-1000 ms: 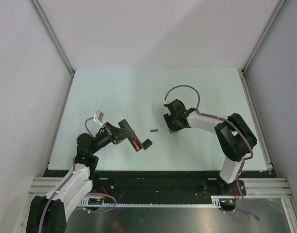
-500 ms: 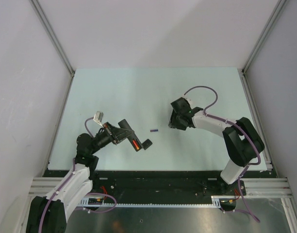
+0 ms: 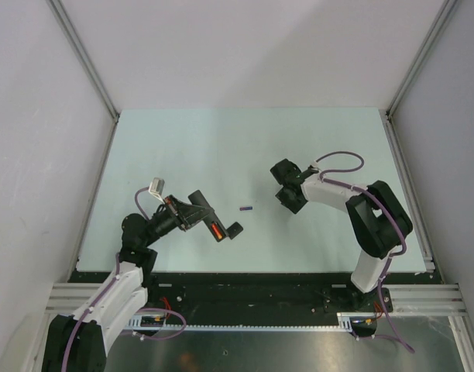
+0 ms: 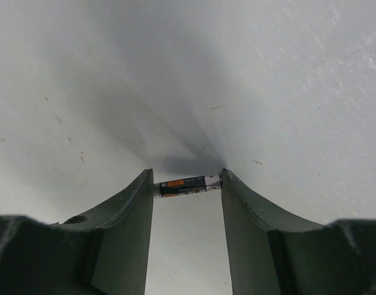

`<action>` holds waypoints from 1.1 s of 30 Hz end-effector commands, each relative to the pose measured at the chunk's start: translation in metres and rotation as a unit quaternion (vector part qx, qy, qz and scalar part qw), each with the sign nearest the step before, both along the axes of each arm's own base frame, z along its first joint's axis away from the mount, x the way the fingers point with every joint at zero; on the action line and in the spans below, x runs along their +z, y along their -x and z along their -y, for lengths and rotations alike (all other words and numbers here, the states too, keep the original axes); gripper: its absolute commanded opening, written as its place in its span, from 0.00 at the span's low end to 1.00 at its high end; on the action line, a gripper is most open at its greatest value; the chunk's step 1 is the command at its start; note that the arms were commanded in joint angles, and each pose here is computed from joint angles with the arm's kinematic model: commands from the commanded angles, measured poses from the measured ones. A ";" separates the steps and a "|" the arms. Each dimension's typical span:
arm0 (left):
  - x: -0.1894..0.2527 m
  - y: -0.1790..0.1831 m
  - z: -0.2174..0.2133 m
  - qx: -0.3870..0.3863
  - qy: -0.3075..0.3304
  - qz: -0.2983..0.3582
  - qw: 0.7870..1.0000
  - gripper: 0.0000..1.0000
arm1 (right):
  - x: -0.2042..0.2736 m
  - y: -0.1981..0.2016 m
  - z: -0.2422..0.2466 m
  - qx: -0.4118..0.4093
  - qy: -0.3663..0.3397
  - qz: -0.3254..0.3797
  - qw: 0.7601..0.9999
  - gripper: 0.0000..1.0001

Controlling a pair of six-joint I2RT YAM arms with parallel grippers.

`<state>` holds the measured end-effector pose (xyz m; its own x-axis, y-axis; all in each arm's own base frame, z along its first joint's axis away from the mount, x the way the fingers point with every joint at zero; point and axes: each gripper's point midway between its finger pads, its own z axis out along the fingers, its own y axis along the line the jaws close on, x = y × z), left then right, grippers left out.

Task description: Load the batteries into the remote control

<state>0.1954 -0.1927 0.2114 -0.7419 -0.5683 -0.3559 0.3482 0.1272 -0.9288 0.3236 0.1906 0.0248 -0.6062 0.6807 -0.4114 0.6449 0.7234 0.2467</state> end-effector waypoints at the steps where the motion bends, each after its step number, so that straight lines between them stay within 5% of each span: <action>1: 0.009 0.003 0.001 -0.006 0.003 0.020 1.000 0.00 | -0.013 0.006 0.021 -0.050 0.049 -0.018 0.997 0.08; 5: 0.008 0.004 0.001 -0.008 0.001 0.020 1.000 0.00 | -0.011 0.005 0.024 -0.040 0.057 -0.018 0.997 0.14; 12: 0.008 0.003 0.002 -0.008 0.001 0.021 1.000 0.00 | -0.004 0.004 0.024 -0.022 0.059 -0.019 0.998 0.46; 21: 0.008 0.004 0.002 -0.012 0.000 0.021 1.000 0.00 | -0.007 0.009 0.025 -0.019 0.067 -0.034 0.997 0.62; 28: 0.007 0.005 0.003 -0.016 -0.001 0.019 1.000 0.00 | 0.010 0.002 0.023 -0.006 0.076 -0.019 0.997 0.64; 31: 0.010 0.006 0.003 -0.018 -0.001 0.023 1.000 0.00 | 0.035 -0.006 0.018 0.036 0.088 0.008 0.995 0.66; 33: 0.011 0.005 0.003 -0.018 0.000 0.025 1.000 0.00 | 0.052 -0.009 0.013 0.092 0.102 0.021 0.990 0.76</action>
<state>0.1940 -0.1935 0.2104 -0.7486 -0.5602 -0.3545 0.3462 0.1256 -0.9297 0.3173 0.1739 0.0319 -0.6580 0.5962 -0.4599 0.6237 0.7738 0.1109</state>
